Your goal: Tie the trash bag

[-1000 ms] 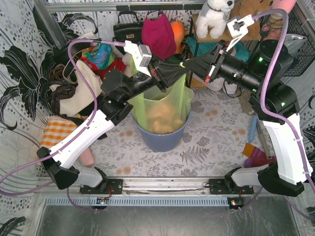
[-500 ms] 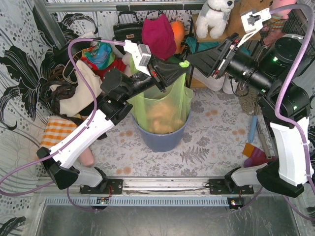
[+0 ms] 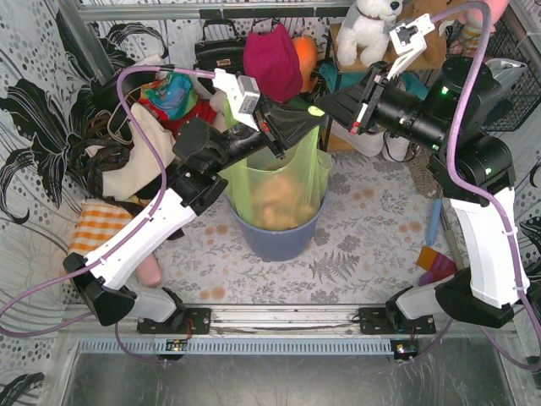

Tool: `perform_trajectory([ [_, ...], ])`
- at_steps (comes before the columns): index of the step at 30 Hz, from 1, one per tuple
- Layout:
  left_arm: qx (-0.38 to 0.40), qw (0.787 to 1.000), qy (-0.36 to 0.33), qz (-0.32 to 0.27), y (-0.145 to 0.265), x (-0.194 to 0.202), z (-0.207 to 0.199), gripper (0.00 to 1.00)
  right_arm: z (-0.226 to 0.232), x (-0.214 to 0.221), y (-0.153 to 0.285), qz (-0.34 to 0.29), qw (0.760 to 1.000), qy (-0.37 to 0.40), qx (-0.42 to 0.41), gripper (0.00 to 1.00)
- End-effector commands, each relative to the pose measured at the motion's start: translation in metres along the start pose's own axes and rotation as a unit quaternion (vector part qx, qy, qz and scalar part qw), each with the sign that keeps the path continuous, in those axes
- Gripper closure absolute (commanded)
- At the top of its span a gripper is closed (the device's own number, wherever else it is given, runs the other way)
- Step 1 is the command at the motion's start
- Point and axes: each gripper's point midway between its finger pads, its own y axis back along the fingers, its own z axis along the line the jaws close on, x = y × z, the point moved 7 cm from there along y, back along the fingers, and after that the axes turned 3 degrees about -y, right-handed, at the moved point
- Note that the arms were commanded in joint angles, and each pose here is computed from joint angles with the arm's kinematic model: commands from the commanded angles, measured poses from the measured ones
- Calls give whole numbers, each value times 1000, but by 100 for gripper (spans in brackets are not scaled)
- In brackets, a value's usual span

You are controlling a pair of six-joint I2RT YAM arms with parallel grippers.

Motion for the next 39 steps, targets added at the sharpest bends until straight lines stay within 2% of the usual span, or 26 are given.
perform_trajectory([
  [1, 3, 1000, -11, -17, 1, -13, -2, 100, 12, -13, 10, -30, 999, 8, -19, 100],
  [9, -6, 1000, 7, 10, 2, 2, 2, 97, 22, -29, 9, -76, 996, 5, -43, 100],
  [14, -6, 1000, 13, 18, 3, 8, 2, 92, 21, -28, 6, -70, 996, 1, -47, 100],
  [20, -9, 1000, -1, 3, 3, -6, 1, 96, 16, -20, 8, -52, 998, -1, -29, 100],
  [23, -12, 1000, -6, 0, 2, -12, 1, 96, 13, -14, 13, -32, 999, 0, -13, 75],
  [25, -12, 1000, -8, 2, 1, -13, 1, 96, 11, -9, 14, -17, 1000, -1, -7, 67],
  [32, -15, 1000, -5, 6, -1, -11, 3, 97, 10, 0, 18, 6, 1000, -3, -10, 60],
  [39, -13, 1000, -3, 9, -4, -12, 4, 97, 5, 4, 13, 20, 1000, -2, -4, 66],
])
